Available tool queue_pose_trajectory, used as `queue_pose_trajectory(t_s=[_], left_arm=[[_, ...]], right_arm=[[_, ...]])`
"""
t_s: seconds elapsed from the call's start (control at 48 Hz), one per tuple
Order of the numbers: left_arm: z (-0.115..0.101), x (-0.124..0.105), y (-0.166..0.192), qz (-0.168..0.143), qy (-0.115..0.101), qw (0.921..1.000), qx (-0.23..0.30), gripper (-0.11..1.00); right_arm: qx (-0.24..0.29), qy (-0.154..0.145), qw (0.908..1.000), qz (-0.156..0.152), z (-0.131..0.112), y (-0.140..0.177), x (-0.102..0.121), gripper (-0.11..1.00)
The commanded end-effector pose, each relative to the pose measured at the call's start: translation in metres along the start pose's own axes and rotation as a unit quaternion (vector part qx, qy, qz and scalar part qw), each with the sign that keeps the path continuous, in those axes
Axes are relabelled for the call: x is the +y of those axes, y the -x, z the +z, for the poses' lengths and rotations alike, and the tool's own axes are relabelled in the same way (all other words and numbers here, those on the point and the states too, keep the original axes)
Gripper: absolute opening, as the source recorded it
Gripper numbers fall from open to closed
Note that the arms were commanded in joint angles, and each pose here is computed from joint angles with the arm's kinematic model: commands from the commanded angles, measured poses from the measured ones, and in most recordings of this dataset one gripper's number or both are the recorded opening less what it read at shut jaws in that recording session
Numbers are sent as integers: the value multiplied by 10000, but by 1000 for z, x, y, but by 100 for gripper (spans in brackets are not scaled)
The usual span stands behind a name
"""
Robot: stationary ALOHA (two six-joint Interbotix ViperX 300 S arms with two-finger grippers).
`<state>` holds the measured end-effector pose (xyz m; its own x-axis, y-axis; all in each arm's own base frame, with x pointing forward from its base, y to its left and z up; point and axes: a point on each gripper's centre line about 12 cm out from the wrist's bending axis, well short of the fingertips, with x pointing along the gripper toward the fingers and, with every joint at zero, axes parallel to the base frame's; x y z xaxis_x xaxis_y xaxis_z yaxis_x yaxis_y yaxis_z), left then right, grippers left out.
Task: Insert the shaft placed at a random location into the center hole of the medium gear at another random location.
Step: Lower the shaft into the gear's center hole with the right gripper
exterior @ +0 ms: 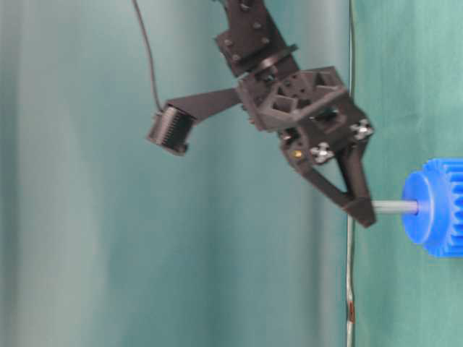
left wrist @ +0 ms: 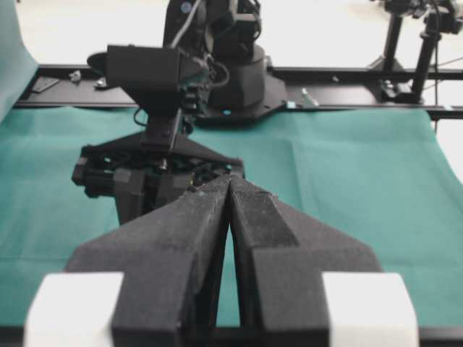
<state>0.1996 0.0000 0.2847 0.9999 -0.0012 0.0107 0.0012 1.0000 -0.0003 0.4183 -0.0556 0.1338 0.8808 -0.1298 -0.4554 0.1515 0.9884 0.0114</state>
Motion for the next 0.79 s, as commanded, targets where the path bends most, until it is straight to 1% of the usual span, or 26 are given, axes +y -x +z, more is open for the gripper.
queue_pose_trajectory(t_s=[0.0,0.271,0.479,0.771], left_arm=[[7,0,-2,-2,0,10000,-77,0],[7,0,-2,-2,0,10000,-77,0],[6,0,-2,-4,-7,10000,-69,0],[6,0,-2,-2,0,10000,-61,0]], right_arm=[[-199,-47,9998,-8,13,1,0,14],[-237,-39,9997,2,11,-1,1,14],[-175,-14,9998,47,5,-9,6,14],[-98,-30,9999,57,-1,-13,8,14]])
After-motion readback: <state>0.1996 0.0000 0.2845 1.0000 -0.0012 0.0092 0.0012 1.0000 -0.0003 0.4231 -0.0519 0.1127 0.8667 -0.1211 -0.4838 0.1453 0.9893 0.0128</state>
